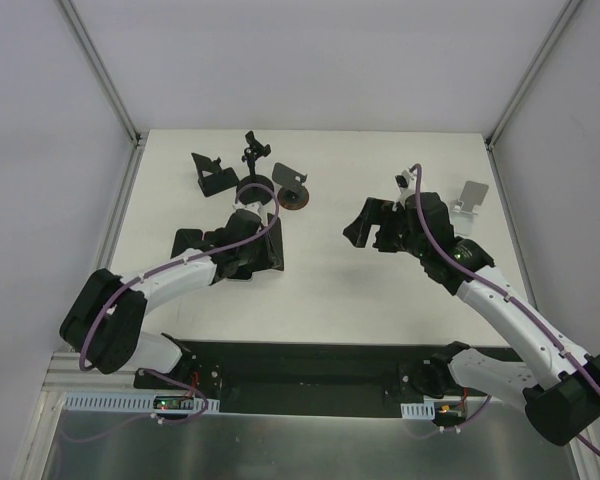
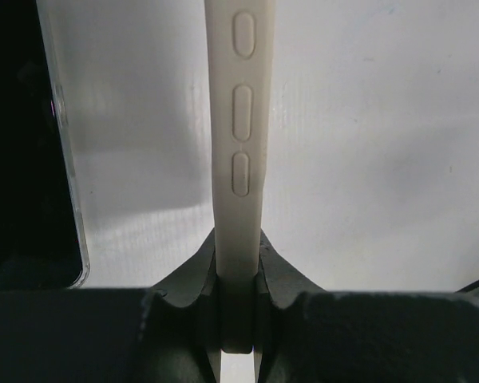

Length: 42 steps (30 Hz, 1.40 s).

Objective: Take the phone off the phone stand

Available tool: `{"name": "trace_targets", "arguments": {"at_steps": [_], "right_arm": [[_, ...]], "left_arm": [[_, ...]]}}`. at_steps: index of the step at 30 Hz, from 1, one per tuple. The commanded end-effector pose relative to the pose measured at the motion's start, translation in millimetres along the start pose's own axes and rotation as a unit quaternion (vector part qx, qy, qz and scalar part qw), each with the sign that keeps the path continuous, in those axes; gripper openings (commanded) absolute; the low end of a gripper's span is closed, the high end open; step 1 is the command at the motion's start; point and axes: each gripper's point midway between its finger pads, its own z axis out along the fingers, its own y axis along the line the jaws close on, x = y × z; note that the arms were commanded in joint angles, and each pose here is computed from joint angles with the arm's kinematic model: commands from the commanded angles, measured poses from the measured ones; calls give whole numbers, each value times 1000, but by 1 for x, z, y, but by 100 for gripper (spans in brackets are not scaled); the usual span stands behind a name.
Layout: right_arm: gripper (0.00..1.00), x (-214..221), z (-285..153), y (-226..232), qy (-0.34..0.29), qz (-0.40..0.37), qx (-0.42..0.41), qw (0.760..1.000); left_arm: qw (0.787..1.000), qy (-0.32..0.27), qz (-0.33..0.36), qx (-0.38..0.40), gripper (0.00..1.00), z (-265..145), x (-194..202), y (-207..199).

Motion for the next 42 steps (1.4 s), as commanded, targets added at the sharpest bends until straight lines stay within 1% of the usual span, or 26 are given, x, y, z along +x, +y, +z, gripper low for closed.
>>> {"name": "trace_targets", "arguments": {"at_steps": [1, 9, 10, 13, 17, 18, 23, 24, 27, 28, 31, 34, 35, 42], "right_arm": [[96, -6, -6, -5, -16, -7, 8, 1000], [96, -4, -2, -7, -9, -4, 11, 1000], [96, -3, -2, -7, -7, -4, 10, 1000], [96, -3, -1, -7, -6, -3, 11, 1000], [96, -1, 0, -8, -2, -2, 12, 1000], [96, -1, 1, -7, -2, -2, 11, 1000], [96, 0, 2, -8, 0, -2, 12, 1000], [96, 0, 1, -7, 0, -2, 11, 1000], [96, -1, 1, -7, 0, -2, 9, 1000], [96, -1, 1, -7, 0, -2, 9, 1000], [96, -1, 1, -7, -1, 0, 10, 1000], [96, 0, 1, -7, -1, -1, 10, 1000], [96, 0, 1, -7, -1, 0, 9, 1000], [96, -1, 1, -7, -2, 2, 10, 1000]], "left_arm": [[998, 34, -18, 47, 0, 3, -1, -22], [996, 76, -26, 49, 0, 17, 6, -21], [995, 90, -30, 38, 0, 19, 12, -15], [994, 95, -38, 26, 2, 20, 14, -10], [994, 97, -46, 13, 11, 20, 18, -3], [994, 99, -49, 11, 17, 20, 18, -2], [994, 101, -51, 3, 34, 19, 22, 3], [994, 99, -51, 2, 39, 19, 21, 3], [994, 96, -49, -2, 48, 18, 20, 4], [995, 93, -47, -5, 53, 17, 18, 5], [995, 87, -42, -12, 61, 15, 15, 7], [996, 83, -38, -13, 66, 13, 13, 6], [996, 82, -37, -18, 69, 13, 13, 8], [997, 67, -22, -41, 77, 5, 6, 16]]}}
